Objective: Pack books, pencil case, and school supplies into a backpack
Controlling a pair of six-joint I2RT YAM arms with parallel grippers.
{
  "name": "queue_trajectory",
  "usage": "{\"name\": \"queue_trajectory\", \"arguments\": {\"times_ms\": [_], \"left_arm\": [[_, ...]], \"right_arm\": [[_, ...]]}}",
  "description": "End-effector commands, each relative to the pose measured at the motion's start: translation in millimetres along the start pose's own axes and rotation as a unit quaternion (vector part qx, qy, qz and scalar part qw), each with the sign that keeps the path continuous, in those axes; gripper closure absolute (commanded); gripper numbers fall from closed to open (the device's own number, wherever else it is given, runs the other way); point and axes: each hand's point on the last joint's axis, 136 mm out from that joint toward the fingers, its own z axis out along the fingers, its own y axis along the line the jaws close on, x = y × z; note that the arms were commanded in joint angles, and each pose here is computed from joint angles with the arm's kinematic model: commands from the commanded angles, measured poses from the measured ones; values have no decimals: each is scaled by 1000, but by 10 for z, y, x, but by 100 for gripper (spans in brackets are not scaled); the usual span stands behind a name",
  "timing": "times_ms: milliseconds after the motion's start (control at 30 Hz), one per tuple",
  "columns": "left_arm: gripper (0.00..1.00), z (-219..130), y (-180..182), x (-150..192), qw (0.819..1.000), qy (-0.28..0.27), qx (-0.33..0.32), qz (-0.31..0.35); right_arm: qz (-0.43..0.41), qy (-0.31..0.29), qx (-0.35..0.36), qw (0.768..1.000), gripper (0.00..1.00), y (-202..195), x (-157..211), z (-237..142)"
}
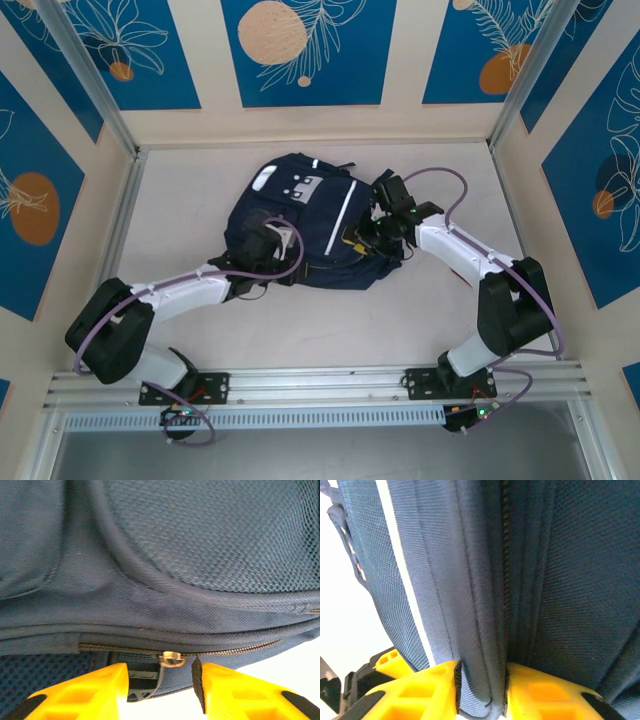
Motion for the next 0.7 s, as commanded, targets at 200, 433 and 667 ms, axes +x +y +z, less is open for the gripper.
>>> {"name": "queue_trajectory", "arguments": {"times_ms": [200,433,667], "left_arm": [[47,22,-63,-117,999,-33,17,37],[39,-86,109,-269,998,-65,-16,19],[37,-293,191,-410,995,-95,-7,-8]], "right_arm": [[-14,18,-118,993,94,631,-154,-179],[-26,15,-163,986,100,951,-195,-431],[-30,16,-184,982,100,1131,-199,-595]]}}
